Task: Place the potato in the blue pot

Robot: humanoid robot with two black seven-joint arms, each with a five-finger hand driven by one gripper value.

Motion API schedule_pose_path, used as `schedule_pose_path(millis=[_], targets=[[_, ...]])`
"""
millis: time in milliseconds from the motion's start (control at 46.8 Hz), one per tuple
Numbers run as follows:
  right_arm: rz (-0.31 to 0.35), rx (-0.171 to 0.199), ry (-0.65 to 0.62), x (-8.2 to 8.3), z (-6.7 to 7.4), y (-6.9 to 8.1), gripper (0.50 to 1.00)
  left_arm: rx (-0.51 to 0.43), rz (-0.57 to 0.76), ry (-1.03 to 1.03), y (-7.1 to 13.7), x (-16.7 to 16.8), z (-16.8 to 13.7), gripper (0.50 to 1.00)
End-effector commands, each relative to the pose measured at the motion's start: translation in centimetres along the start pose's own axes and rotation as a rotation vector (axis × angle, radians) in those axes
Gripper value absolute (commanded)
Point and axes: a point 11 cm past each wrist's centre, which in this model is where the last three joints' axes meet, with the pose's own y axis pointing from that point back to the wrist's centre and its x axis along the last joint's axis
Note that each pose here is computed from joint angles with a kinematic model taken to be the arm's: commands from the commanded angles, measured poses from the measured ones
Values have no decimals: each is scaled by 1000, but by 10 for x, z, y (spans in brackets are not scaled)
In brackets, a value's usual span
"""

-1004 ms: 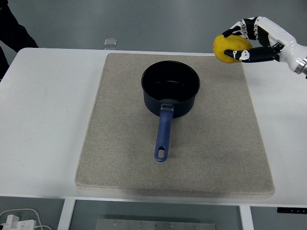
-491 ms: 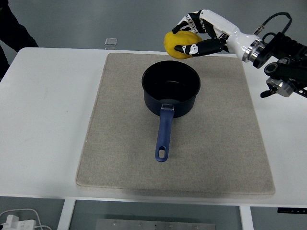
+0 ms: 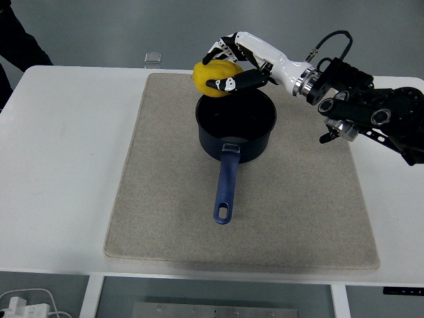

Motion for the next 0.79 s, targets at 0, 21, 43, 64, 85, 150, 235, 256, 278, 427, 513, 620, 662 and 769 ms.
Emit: schedule_pose_path(millis=[0, 21, 43, 64, 85, 150, 235, 256, 278, 427, 513, 620, 662, 769], targets=[[-2, -14, -7, -6, 9, 1, 500, 0, -1, 0, 0, 0, 0, 996], [-1, -19, -7, -8, 12, 2, 500, 0, -1, -2, 0, 0, 0, 996], [-1, -24, -9, -9, 15, 3, 500, 0, -1, -2, 0, 0, 0, 996], [6, -31, -11, -8, 19, 4, 500, 0, -1, 0, 0, 0, 0, 996], [9, -39, -11, -8, 23, 6, 500, 0, -1, 0, 0, 0, 0, 996], [10, -58, -17, -12, 33, 10, 500, 0, -1, -2, 0, 0, 0, 996], [8, -65, -25, -16, 38, 12, 500, 0, -1, 0, 0, 0, 0, 996], [9, -67, -25, -16, 39, 13, 500, -2, -1, 0, 0, 0, 0, 996], [10, -69, -26, -16, 40, 13, 500, -2, -1, 0, 0, 0, 0, 996], [21, -95, -29, -18, 54, 20, 500, 0, 2, 0, 0, 1, 0, 996], [24, -102, -42, -21, 58, 22, 500, 0, 4, 1, 0, 1, 0, 996], [32, -103, -49, -26, 60, 22, 500, 0, 4, 1, 0, 1, 0, 996], [37, -99, -49, -29, 59, 20, 500, 0, 4, 1, 0, 1, 0, 996], [40, -98, -46, -29, 58, 19, 615, 0, 5, 1, 0, 2, 0, 996]])
